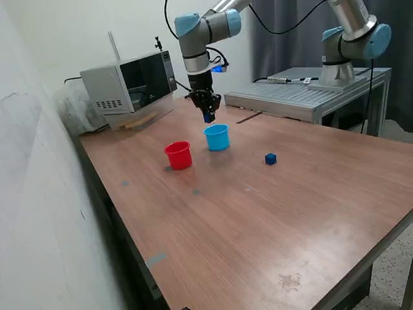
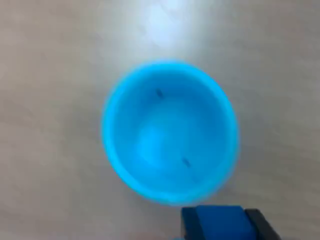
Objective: Place red objects in the red bin, and blue objects in the blue bin.
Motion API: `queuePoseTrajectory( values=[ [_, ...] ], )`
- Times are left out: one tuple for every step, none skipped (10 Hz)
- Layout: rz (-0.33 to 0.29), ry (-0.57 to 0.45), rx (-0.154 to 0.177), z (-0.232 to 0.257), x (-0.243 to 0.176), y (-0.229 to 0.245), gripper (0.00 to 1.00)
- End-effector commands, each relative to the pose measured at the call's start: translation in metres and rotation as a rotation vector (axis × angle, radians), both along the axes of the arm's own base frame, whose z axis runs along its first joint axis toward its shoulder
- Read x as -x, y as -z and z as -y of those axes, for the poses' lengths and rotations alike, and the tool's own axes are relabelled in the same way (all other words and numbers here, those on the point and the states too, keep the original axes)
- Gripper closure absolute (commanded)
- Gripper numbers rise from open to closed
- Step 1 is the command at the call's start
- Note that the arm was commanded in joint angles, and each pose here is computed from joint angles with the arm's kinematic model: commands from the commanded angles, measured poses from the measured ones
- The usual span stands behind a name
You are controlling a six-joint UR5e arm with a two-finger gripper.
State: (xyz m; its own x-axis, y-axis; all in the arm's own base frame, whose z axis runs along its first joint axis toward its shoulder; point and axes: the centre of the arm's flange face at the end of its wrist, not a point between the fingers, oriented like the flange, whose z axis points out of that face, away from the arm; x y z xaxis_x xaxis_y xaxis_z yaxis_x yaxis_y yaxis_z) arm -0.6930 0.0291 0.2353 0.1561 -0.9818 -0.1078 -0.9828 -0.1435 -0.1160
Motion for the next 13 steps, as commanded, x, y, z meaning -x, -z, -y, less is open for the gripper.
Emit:
queuePoseTrajectory(
  values=[
    [0.067,0.073,-0.02,-0.052,-0.022,0.01,1.0],
    [0.073,0.083,-0.017,-0.058,-0.025,0.013,1.0],
    [0.073,0.085,-0.015,-0.059,-0.025,0.014,1.0],
    [0.078,0.083,-0.012,-0.057,-0.027,0.017,1.0],
    [0.081,0.074,-0.013,-0.051,-0.027,0.018,1.0],
    [0.078,0.074,-0.014,-0.05,-0.028,0.017,1.0],
    [0.077,0.072,-0.015,-0.049,-0.027,0.017,1.0],
    [0.078,0.063,-0.015,-0.043,-0.025,0.018,1.0],
    [0.084,0.057,-0.014,-0.038,-0.026,0.021,1.0],
    [0.087,0.057,-0.011,-0.038,-0.027,0.023,0.0],
    [0.084,0.057,-0.012,-0.038,-0.026,0.022,0.0],
    [0.082,0.055,-0.013,-0.038,-0.025,0.022,0.0],
    [0.082,0.057,-0.013,-0.038,-0.024,0.022,0.0]
  ],
)
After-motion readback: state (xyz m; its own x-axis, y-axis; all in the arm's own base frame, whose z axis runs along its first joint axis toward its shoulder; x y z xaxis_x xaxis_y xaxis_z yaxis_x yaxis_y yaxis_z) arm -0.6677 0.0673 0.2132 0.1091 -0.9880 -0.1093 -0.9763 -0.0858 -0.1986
